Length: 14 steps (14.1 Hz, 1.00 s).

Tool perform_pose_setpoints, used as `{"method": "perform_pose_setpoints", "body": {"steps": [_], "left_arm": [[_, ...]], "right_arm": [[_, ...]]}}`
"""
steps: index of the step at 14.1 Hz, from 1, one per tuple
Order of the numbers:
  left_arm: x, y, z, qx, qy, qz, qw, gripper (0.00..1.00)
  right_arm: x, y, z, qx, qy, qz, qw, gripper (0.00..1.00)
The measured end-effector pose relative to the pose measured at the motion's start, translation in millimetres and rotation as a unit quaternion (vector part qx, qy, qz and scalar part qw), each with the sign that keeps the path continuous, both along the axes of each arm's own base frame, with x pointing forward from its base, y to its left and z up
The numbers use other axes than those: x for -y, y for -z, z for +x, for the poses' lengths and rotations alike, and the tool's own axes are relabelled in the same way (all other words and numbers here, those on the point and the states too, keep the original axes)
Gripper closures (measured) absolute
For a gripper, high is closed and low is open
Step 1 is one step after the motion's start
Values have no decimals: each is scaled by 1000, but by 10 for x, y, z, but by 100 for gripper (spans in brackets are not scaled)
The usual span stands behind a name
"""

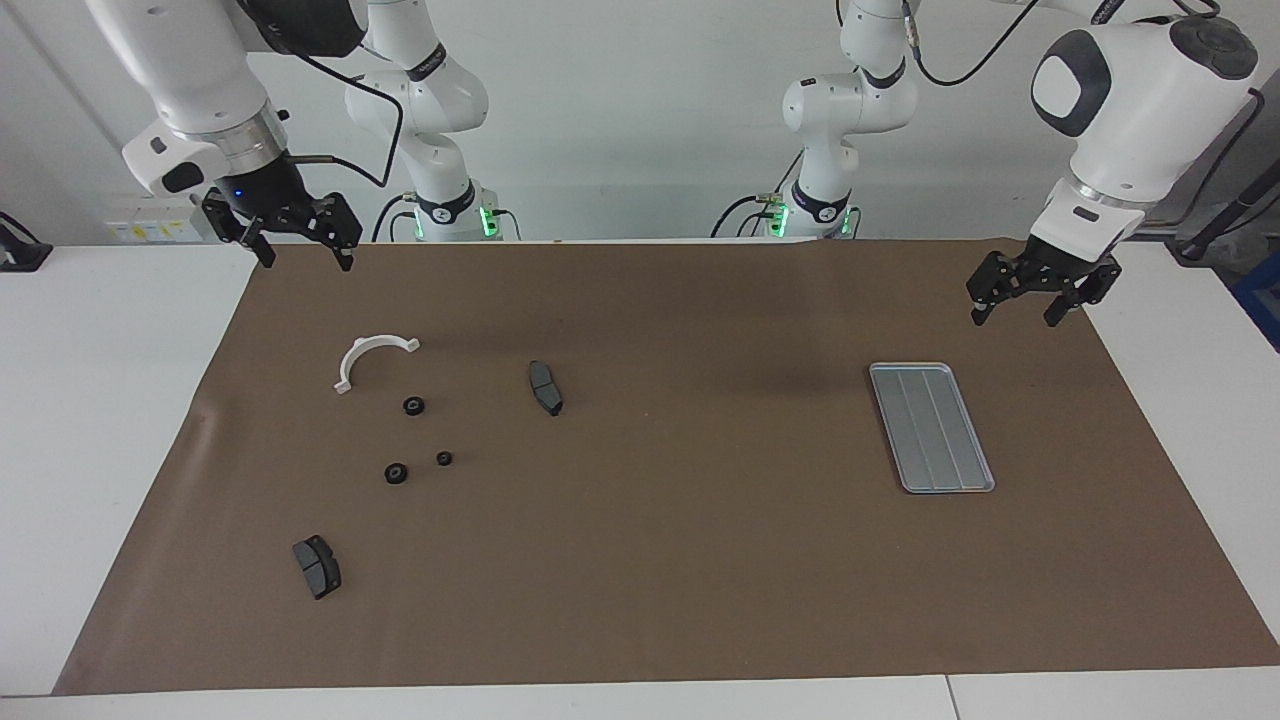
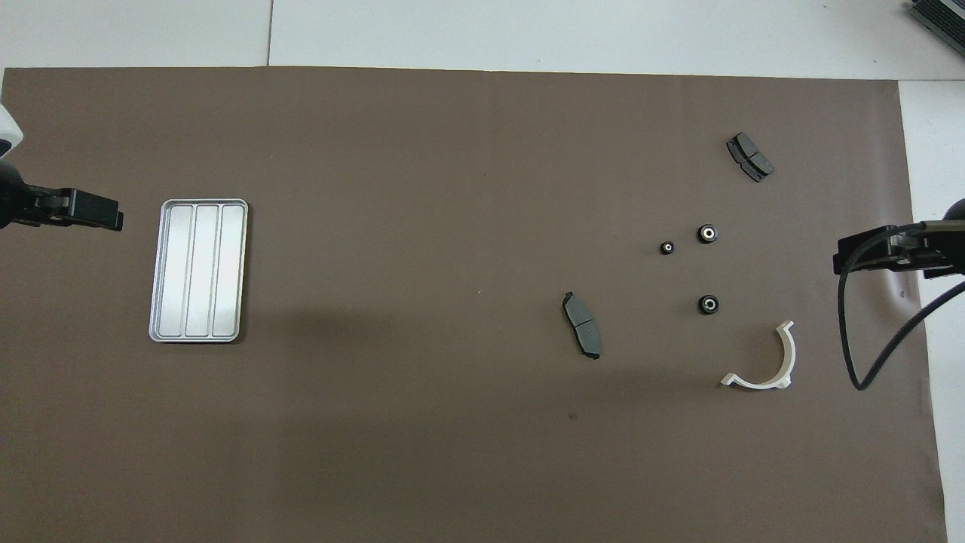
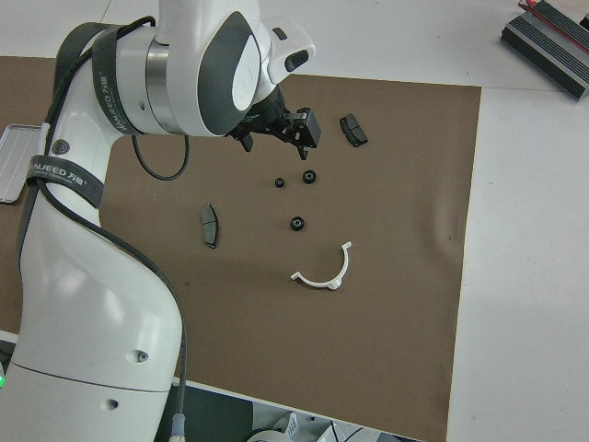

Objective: Pick bearing gear from pile to tray

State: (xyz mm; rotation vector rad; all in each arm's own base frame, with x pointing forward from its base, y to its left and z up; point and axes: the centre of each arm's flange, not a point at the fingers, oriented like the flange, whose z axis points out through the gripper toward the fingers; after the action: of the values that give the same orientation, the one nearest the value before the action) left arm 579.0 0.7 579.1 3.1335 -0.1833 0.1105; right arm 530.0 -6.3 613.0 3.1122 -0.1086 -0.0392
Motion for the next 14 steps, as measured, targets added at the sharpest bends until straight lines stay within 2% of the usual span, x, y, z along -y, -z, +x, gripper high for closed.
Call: {"method": "perform_pose_setpoints", "body": {"steps": [6,9,14], "left_arm": [[0,0,0,0,0,0,1000,0],[0,0,0,0,0,0,1000,0],[0,0,0,0,0,0,1000,0]], "right_arm": [[-37,562,-10,19,-10,2,1000,0],[-128,946,-74,14,-45,3,999,0],[-161,1586,-17,22,-75,3,997,0]]}}
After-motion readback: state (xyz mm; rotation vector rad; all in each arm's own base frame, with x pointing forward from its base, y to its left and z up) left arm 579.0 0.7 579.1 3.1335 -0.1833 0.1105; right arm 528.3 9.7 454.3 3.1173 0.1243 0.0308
